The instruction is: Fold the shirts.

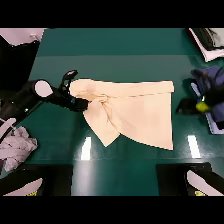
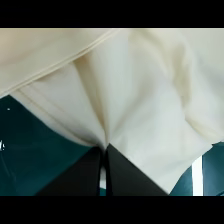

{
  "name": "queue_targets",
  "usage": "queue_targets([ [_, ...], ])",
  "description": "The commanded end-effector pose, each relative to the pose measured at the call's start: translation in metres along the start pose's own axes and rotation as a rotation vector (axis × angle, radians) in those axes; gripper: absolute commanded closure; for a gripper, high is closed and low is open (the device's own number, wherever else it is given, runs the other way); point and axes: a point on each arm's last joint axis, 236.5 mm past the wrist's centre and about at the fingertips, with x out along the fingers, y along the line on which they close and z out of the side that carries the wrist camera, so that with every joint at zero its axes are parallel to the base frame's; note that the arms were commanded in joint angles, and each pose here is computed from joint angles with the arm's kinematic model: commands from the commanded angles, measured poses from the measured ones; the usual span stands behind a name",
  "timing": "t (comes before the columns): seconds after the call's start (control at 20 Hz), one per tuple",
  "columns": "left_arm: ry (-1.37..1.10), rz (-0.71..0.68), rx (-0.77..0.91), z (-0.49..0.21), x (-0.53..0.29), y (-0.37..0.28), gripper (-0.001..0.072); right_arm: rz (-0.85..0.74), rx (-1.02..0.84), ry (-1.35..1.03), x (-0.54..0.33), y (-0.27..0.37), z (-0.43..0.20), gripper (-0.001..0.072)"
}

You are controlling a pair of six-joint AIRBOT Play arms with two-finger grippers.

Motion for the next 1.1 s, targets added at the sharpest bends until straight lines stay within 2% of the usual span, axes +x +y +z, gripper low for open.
queue_targets([
  [0.0,-0.006,0.01,0.026,0.0,-0.011,-0.001,0.0681,0.006,0.086,0.112,0.058,-0.02,-0.074,0.0261],
  [0.2,-0.003,0.008,0.025,-0.001,-0.011,-0.001,0.0681,0.002,0.105,0.107,0.087,-0.027,-0.107,0.0263],
  [0.4,0.002,0.007,0.024,-0.002,-0.011,-0.002,0.0681,-0.002,0.099,0.067,0.083,-0.026,-0.102,0.0263],
  [0.75,0.012,0.006,0.023,-0.004,-0.011,-0.002,0.0681,0.033,0.157,0.228,0.107,-0.024,-0.112,0.0263],
  [0.8,0.012,0.006,0.023,-0.005,-0.011,-0.002,0.0681,0.034,0.163,0.246,0.109,-0.025,-0.113,0.0301],
  [0.9,0.012,0.005,0.023,-0.004,-0.011,-0.002,0.0681,0.034,0.157,0.258,0.112,-0.026,-0.114,0.0524],
  [1.0,0.012,0.005,0.023,-0.004,-0.011,-0.002,0.0681,0.032,0.146,0.22,0.111,-0.026,-0.108,0.0683],
  [1.05,0.008,0.004,0.024,-0.003,-0.011,-0.003,0.0681,0.031,0.139,0.188,0.107,-0.025,-0.103,0.0697],
])
